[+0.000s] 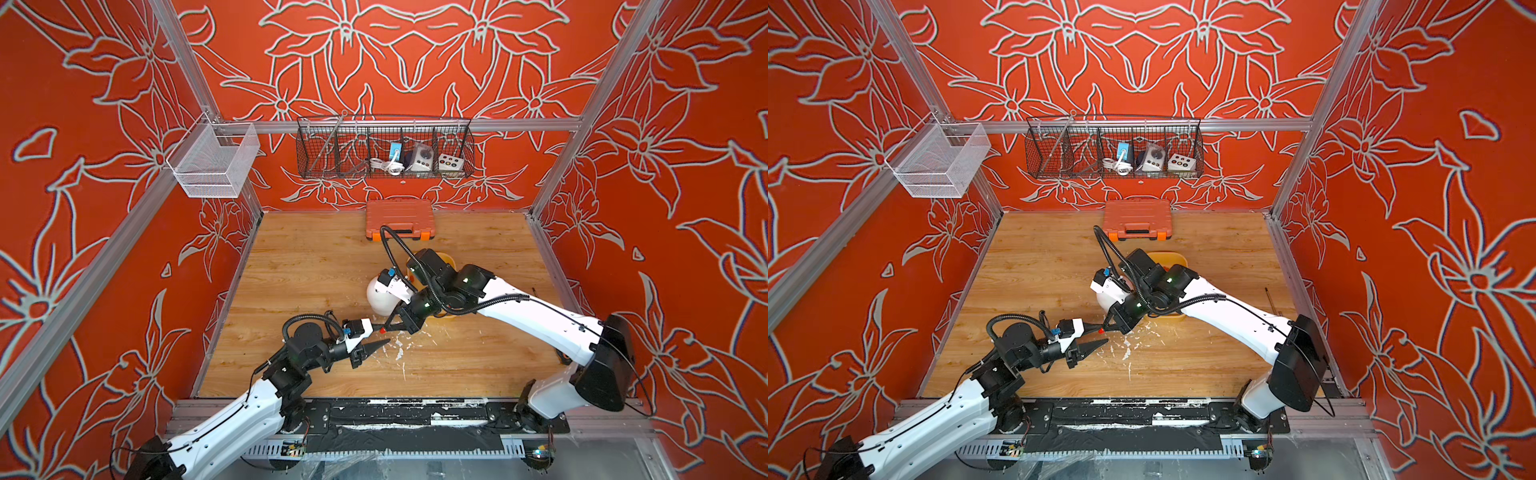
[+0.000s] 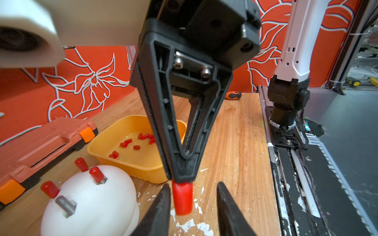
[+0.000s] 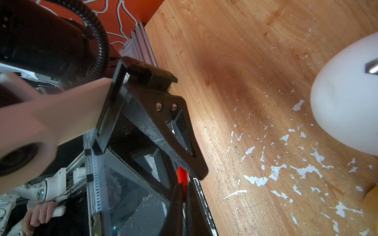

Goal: Cover the protruding screws with screw protection sleeves
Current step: Pick up the screw protection sleeve from the storage box.

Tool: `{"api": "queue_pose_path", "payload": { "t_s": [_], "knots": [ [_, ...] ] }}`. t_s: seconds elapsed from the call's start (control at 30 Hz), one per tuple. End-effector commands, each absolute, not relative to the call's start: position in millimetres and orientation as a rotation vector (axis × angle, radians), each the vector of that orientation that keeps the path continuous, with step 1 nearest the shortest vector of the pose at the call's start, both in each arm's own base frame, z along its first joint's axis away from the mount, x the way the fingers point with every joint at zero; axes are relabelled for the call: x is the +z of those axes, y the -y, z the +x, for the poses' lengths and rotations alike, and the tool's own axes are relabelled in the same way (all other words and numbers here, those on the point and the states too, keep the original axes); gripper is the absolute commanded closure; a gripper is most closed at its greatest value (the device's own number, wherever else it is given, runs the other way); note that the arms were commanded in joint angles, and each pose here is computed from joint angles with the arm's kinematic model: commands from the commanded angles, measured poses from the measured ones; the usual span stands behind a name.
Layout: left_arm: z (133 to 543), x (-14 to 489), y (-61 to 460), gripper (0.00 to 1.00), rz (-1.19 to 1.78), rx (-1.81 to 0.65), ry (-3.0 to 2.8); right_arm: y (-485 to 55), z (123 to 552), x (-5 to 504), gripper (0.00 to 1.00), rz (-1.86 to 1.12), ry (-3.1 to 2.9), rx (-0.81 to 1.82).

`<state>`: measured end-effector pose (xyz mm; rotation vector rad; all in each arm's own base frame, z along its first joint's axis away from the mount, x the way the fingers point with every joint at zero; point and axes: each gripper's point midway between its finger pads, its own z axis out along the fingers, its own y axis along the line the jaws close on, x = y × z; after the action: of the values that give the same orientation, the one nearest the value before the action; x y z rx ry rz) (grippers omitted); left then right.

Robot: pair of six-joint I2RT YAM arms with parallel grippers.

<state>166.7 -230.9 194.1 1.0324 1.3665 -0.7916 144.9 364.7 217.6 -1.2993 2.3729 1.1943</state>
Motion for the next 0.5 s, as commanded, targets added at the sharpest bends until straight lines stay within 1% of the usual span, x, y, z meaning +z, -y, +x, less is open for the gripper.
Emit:
{"api": "queue_pose_path", "payload": {
  "t_s": [0.0,0.07,0.13,0.2,0.37,0.47],
  "knots": [
    [163.6,208.0,233.4,0.71,1.053,-0.79,-1.317,-367.7,141.9,211.4,1.0,-1.325,-2.381,1.199],
    [163.7,206.9,233.4,0.74,1.054,-0.79,-1.32,-367.9,142.3,210.5,1.0,-1.327,-2.383,1.197],
    [164.1,206.6,233.3,0.8,1.054,-0.789,-1.324,-366.9,143.1,209.1,1.0,-1.329,-2.385,1.182],
    [163.9,206.8,233.6,0.82,1.055,-0.79,-1.322,-366.3,143.8,207.8,1.0,-1.335,-2.386,1.169],
    [163.1,205.8,235.9,0.91,1.073,-0.802,-1.333,-367.8,143.5,208.2,1.0,-1.332,-2.379,1.179],
    [162.7,205.8,236.3,0.93,1.075,-0.806,-1.333,-368.6,144.3,211.7,1.0,-1.329,-2.368,1.182]
  ]
}}
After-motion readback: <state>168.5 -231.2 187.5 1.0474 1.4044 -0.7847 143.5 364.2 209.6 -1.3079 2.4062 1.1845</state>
